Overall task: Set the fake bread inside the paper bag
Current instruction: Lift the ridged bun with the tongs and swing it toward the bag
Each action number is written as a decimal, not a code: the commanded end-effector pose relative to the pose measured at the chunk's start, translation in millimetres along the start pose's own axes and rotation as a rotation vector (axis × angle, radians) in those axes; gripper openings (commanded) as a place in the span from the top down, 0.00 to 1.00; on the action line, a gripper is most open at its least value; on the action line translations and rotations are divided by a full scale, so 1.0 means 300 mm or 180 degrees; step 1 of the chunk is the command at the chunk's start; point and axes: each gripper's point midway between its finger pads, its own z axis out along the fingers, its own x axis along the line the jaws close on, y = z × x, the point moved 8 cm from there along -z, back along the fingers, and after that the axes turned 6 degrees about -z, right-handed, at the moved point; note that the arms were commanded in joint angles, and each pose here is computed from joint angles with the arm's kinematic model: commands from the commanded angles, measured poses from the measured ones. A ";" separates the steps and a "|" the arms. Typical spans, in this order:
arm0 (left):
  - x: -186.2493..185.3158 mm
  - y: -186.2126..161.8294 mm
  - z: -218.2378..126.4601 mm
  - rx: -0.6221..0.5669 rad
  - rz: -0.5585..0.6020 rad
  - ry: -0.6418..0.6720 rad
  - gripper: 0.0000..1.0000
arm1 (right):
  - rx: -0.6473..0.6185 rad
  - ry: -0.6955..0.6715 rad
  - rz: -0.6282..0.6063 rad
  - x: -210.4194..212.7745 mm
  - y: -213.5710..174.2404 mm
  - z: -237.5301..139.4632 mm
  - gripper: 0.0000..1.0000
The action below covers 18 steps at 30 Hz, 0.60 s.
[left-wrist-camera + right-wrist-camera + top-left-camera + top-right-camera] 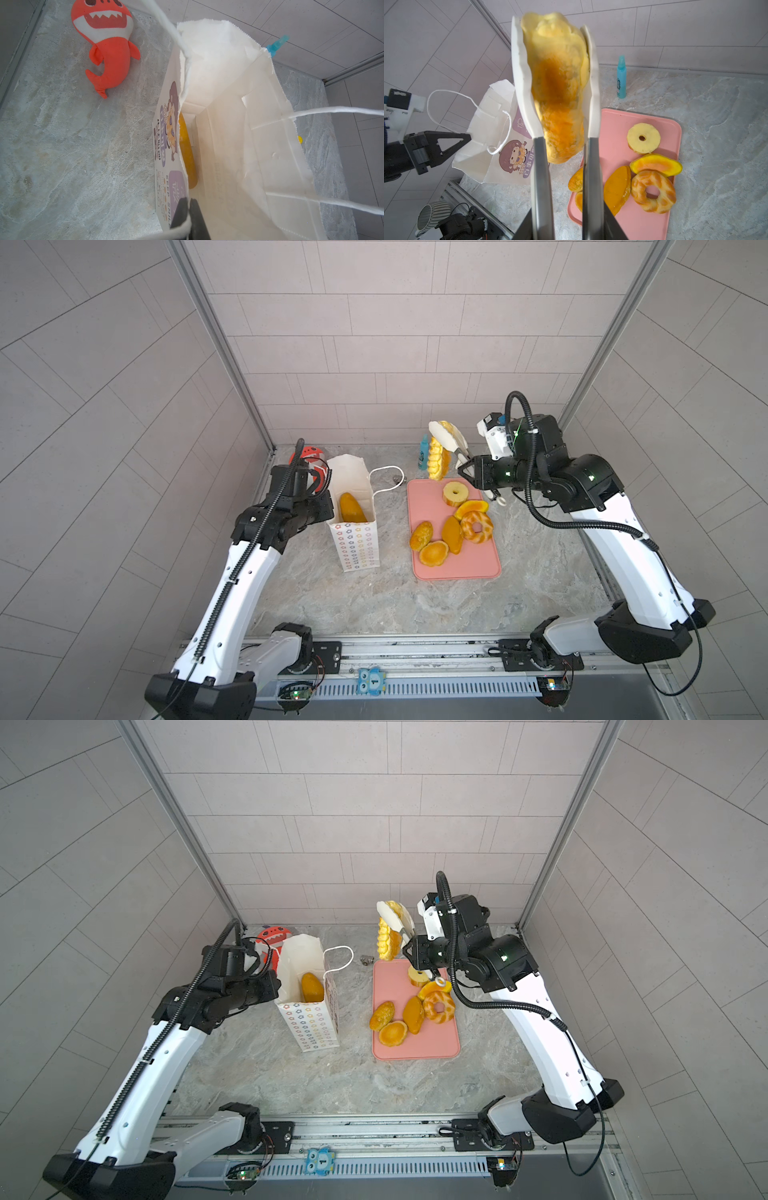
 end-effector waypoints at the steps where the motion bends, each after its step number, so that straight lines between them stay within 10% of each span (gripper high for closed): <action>1: 0.002 0.002 -0.019 -0.0052 -0.0026 -0.0008 0.93 | -0.0288 0.0154 -0.0016 0.041 0.065 -0.040 0.61; 18: 0.003 -0.002 -0.010 -0.0041 -0.0063 -0.0031 0.94 | -0.0322 0.0614 -0.0303 0.264 0.127 0.026 0.62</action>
